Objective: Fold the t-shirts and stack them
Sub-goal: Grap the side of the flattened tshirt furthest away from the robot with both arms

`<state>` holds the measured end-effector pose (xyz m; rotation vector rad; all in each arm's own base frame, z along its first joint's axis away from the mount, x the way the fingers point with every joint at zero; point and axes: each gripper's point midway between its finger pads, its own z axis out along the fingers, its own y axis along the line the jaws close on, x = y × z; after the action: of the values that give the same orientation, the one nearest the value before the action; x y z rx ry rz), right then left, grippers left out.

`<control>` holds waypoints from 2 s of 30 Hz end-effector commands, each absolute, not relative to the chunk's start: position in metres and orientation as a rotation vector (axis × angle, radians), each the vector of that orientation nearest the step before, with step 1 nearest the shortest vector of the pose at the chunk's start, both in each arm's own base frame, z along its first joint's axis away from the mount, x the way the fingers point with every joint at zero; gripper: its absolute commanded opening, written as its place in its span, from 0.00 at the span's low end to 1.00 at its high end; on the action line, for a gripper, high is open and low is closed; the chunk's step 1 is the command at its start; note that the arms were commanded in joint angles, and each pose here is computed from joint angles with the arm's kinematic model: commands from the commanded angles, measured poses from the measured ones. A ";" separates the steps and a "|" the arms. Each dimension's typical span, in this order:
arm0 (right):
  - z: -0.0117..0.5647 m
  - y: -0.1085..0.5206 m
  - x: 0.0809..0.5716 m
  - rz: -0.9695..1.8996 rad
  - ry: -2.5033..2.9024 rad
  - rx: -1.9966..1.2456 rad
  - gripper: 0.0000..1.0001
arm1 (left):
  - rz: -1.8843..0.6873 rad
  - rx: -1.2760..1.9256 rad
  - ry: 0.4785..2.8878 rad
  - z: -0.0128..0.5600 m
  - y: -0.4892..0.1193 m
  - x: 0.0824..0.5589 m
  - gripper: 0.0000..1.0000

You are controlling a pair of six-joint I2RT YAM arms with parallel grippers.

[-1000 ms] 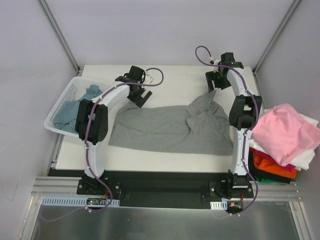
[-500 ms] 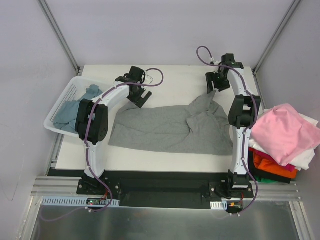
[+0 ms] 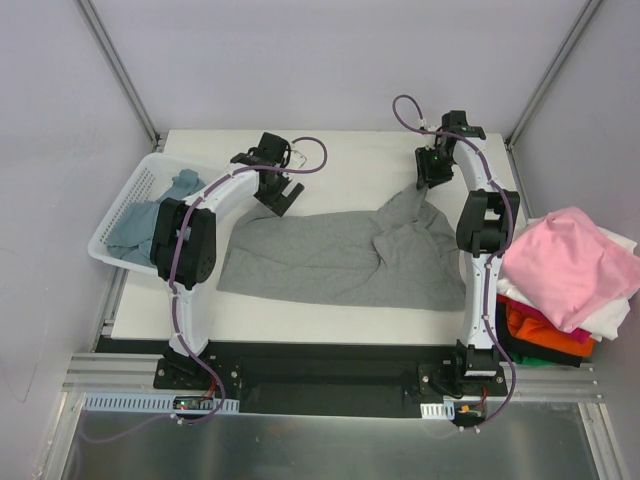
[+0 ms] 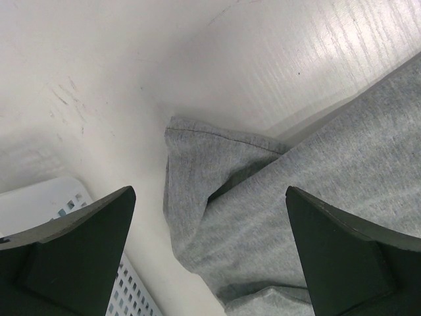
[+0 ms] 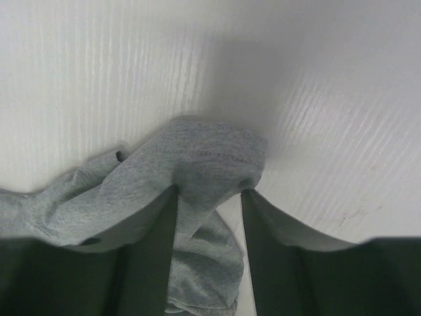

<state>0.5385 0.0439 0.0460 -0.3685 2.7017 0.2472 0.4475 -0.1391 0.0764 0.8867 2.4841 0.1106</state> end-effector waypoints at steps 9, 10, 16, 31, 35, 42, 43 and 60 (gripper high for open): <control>0.062 0.051 0.543 0.278 2.662 -0.377 0.01 | 0.176 0.856 2.491 0.073 -0.124 0.458 0.99; 0.061 0.050 0.541 0.281 2.669 -0.375 0.01 | 0.179 0.846 2.498 0.071 -0.120 0.460 0.99; 0.063 0.052 0.535 0.291 2.675 -0.391 0.01 | 0.162 0.841 2.475 0.073 -0.113 0.484 0.99; 0.059 0.053 0.525 0.308 2.700 -0.411 0.01 | 0.047 0.830 2.492 0.063 -0.129 0.486 0.97; 0.058 0.056 0.523 0.322 2.702 -0.415 0.01 | 0.013 0.810 2.521 0.056 -0.132 0.481 0.91; 0.061 0.061 0.520 0.353 2.698 -0.419 0.01 | -0.085 0.783 2.582 0.039 -0.139 0.479 0.87; 0.061 0.062 0.519 0.358 2.700 -0.420 0.01 | -0.094 0.779 2.585 0.041 -0.140 0.480 0.86; 0.055 0.066 0.516 0.388 2.709 -0.429 0.01 | -0.142 0.707 2.636 0.045 -0.128 0.473 0.74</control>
<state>0.5172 0.0553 0.0263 -0.3908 2.7608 0.3505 0.4768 -0.1265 0.0256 0.7374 2.6462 -0.1038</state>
